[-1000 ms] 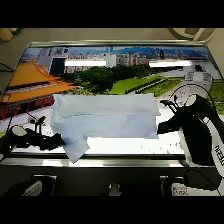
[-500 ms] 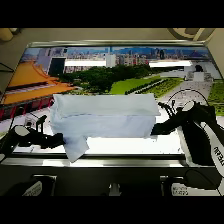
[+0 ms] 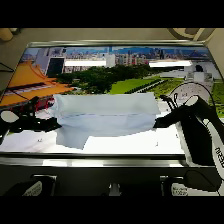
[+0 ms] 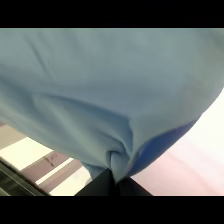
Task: Fold the shirts.
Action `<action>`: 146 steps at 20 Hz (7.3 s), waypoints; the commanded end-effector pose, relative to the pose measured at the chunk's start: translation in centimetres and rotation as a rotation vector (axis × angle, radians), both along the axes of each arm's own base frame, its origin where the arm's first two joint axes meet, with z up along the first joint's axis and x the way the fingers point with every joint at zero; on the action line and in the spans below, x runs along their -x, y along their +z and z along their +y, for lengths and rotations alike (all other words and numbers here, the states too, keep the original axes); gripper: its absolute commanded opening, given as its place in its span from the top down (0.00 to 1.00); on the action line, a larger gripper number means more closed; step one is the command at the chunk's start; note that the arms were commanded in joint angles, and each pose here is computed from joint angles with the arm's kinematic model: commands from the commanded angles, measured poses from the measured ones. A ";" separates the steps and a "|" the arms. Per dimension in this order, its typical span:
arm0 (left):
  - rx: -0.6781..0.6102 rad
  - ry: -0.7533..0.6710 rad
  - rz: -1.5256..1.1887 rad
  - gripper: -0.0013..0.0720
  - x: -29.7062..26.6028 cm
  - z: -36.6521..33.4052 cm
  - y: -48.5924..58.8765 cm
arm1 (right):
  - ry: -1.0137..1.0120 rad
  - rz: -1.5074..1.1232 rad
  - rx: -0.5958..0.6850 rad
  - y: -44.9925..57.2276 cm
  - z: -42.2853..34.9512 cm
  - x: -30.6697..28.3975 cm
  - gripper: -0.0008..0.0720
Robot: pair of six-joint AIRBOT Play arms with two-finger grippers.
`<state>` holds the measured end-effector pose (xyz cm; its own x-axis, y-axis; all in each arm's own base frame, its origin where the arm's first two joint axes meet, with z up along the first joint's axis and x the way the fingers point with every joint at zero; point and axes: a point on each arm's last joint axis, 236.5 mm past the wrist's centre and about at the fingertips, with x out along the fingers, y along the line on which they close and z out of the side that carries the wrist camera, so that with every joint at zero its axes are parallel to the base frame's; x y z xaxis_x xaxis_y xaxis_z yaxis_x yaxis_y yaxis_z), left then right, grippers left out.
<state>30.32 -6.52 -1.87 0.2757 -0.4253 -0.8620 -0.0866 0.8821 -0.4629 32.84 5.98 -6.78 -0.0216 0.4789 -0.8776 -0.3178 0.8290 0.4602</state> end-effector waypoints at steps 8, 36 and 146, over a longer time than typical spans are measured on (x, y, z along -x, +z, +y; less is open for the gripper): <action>0.009 0.084 -0.206 0.95 -14.4 2.0 5.1 | -0.063 -0.371 0.142 4.5 -1.5 -16.2 0.97; 0.067 -0.170 -0.168 0.29 -13.8 -8.6 7.3 | -0.296 -0.089 -0.279 -1.3 4.0 -17.6 0.97; -0.018 0.127 -0.735 0.95 -13.3 5.7 23.4 | -0.782 0.395 0.470 10.0 -26.4 21.3 0.32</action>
